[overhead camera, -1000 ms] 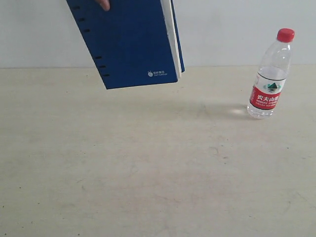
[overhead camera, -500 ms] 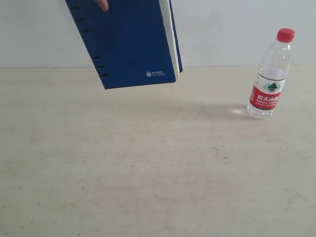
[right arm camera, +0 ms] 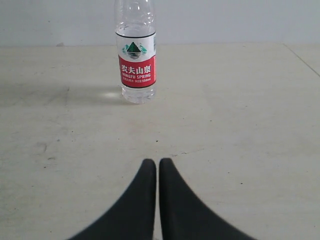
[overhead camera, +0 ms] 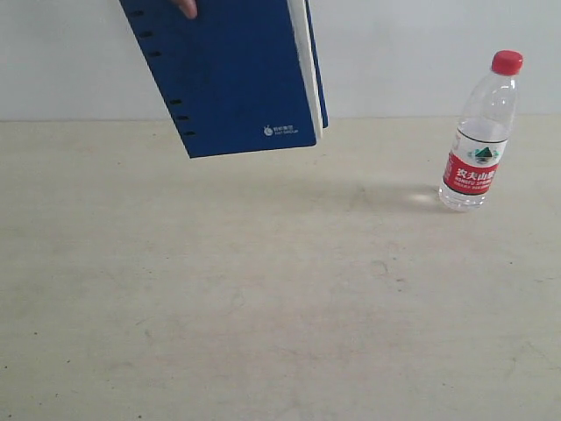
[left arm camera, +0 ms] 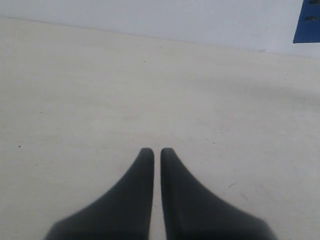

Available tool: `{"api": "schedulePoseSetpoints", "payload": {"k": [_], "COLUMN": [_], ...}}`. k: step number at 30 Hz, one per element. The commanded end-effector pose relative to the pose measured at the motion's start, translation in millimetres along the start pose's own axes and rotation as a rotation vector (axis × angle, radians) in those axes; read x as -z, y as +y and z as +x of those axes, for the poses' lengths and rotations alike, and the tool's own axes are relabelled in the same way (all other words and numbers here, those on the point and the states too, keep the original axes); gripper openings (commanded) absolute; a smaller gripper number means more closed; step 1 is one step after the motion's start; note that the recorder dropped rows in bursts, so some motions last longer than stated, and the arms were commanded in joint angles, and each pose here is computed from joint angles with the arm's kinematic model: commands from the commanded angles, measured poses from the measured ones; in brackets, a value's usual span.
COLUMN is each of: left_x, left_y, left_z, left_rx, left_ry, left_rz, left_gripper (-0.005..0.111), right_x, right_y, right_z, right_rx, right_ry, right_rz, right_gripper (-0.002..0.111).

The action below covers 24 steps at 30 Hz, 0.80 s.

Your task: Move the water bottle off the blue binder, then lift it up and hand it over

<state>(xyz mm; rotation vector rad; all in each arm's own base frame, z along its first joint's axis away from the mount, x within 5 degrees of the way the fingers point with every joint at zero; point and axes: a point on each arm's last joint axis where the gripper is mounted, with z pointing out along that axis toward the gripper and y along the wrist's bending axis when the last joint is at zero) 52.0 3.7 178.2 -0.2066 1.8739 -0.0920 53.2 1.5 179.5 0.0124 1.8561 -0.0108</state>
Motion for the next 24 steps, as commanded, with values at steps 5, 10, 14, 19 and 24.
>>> {"api": "schedulePoseSetpoints", "payload": {"k": [5, 10, 14, 19, 24], "left_x": [-0.2, -0.2, -0.2, -0.2, -0.2], "left_y": [-0.4, -0.4, -0.4, -0.4, -0.4], "left_z": [-0.2, -0.2, -0.2, -0.2, -0.2], "left_rx": [0.003, 0.003, 0.003, 0.003, 0.003], "left_ry": [-0.012, -0.012, -0.012, -0.012, -0.012], "left_rz": [0.006, 0.006, 0.006, 0.006, 0.006], "left_gripper": [0.005, 0.005, 0.005, 0.005, 0.005], "right_x": [0.4, 0.4, 0.4, 0.4, 0.4], "right_y": [-0.3, -0.3, -0.3, -0.3, -0.3], "right_z": [-1.4, -1.4, -1.4, -1.4, -1.4], "right_rx": [0.005, 0.000, 0.000, 0.005, -0.003], "right_ry": [-0.014, -0.014, -0.014, -0.014, -0.014], "right_rz": [0.005, 0.005, 0.005, 0.005, 0.005], "right_gripper": [0.000, 0.000, 0.000, 0.000, 0.000]}}
